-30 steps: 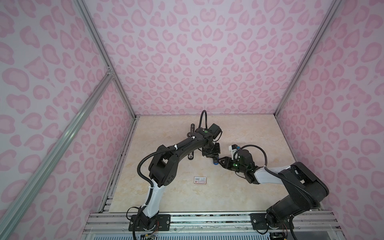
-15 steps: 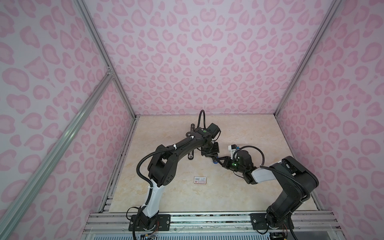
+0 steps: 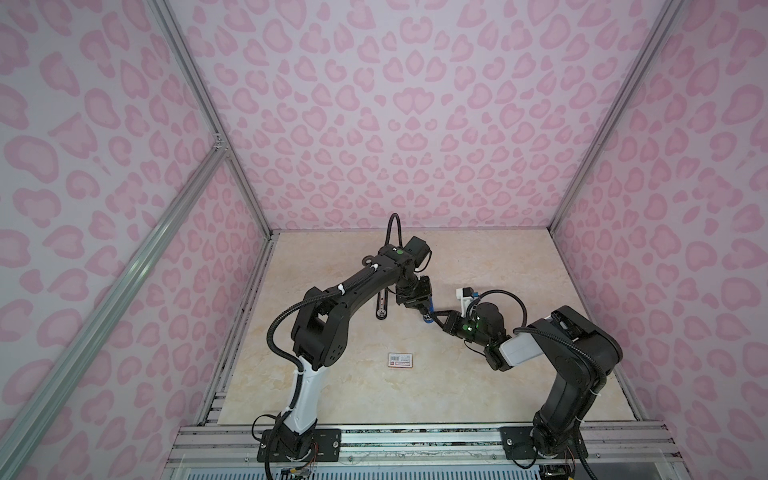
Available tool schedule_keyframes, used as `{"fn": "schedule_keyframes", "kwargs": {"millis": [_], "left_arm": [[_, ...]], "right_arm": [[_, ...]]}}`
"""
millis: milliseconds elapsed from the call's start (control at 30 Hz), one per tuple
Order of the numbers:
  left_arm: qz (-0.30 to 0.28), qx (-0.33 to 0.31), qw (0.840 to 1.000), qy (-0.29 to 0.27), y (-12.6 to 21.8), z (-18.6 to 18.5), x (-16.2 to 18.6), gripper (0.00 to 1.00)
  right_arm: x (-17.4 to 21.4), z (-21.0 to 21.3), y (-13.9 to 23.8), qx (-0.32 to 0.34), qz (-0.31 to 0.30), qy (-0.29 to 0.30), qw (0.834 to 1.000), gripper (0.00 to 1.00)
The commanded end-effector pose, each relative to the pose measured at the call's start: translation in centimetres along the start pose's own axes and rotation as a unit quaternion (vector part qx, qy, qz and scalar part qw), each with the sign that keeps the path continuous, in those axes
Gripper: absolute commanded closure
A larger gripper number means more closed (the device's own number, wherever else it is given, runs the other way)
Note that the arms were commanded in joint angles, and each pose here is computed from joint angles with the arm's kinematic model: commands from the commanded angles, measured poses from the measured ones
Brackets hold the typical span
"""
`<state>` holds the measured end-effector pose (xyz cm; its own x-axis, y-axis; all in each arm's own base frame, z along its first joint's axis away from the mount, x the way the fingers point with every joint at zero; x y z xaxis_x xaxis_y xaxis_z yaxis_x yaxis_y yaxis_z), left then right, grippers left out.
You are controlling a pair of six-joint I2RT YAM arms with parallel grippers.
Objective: Load the staples into the stapler
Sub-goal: 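Swing the blue stapler top open with the left gripper while the right holds the base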
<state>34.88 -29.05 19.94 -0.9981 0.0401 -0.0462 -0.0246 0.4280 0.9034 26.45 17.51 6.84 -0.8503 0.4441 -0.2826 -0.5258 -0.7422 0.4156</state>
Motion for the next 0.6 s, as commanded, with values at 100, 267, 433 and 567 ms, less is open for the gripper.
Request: {"fn": "schedule_keyframes", "kwargs": {"millis": [100, 267, 433, 567], "left_arm": [[-0.059, 0.05, 0.997, -0.022, 1.9, -1.5, -2.5, 0.97], [-0.058, 0.049, 0.997, -0.024, 1.9, -1.5, -2.7, 0.97], [-0.061, 0.042, 0.997, -0.023, 1.9, -1.1, -3.3, 0.97], [-0.064, 0.036, 0.997, -0.018, 1.8, -0.5, -4.3, 0.97]], "right_arm": [[2.4, -2.2, 0.4, 0.036, 0.064, -0.002, 0.997, 1.0], [2.5, -2.2, 0.5, 0.035, 0.065, -0.001, 0.997, 1.0], [2.6, -2.2, 0.5, 0.033, 0.071, 0.001, 0.997, 1.0], [2.8, -2.2, 0.7, 0.038, 0.079, 0.006, 0.996, 1.0]]}}
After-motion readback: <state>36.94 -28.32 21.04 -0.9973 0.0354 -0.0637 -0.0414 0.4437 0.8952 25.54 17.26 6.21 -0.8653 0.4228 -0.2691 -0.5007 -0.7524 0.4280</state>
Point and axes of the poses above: each gripper's point midway between its finger pads, its own y axis back along the fingers, its own z axis along the line the jaws close on, x = y × z, the point moved 9 cm from there along y, back along the fingers, and after that the axes turned 6 degrees about -y, right-handed, at the moved point
